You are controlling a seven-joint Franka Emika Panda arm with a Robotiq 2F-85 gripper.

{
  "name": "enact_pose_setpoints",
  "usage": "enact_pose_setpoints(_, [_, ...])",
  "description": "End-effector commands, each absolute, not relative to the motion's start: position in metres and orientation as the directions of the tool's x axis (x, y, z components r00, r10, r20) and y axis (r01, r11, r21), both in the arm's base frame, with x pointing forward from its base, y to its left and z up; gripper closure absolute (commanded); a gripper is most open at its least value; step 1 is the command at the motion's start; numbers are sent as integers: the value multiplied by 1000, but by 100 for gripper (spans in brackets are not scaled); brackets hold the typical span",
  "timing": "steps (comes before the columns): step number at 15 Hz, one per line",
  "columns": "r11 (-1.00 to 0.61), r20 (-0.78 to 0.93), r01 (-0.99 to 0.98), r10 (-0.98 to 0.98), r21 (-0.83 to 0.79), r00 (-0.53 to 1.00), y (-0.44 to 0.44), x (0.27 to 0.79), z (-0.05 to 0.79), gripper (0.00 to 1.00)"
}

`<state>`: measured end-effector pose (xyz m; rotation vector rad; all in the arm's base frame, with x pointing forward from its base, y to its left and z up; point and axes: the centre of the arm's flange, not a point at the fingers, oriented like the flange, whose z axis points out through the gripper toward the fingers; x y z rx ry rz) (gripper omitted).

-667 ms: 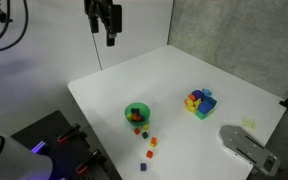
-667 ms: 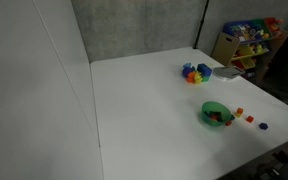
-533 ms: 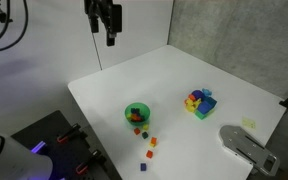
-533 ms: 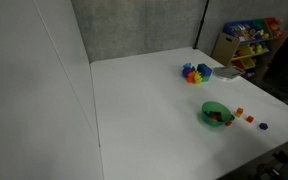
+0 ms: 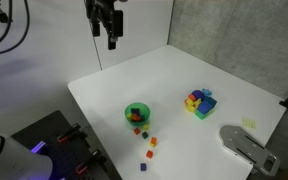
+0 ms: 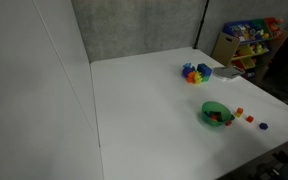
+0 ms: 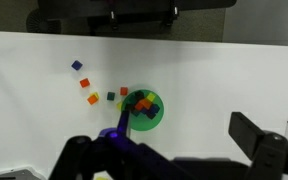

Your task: Remove one purple block and one brown block from the bowl and put them on the table

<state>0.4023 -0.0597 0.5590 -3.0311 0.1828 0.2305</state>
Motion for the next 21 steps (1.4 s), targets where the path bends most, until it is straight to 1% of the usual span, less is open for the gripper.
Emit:
enact_pose_setpoints(1, [-992,-145,-110,-99,-69,984,-60,415,528,0])
enact_pose_setpoints(5, [-993,-130,-102,-94,-52,987,-61,438,490,0])
enact_pose_setpoints(8, [-999,-115,-41,-37,-36,993,-62,455,464,0])
enact_pose_setpoints(12, [-990,-118,139,135,23,984,-62,475,430,0])
enact_pose_setpoints(16, [-938,-147,341,329,60,933,-59,488,410,0])
enact_pose_setpoints(17, [-932,-161,355,341,70,926,-58,489,408,0])
enact_pose_setpoints(18, [-955,-158,294,284,45,946,-57,482,407,0])
enact_pose_setpoints(21, [-944,-169,326,314,51,934,-56,484,402,0])
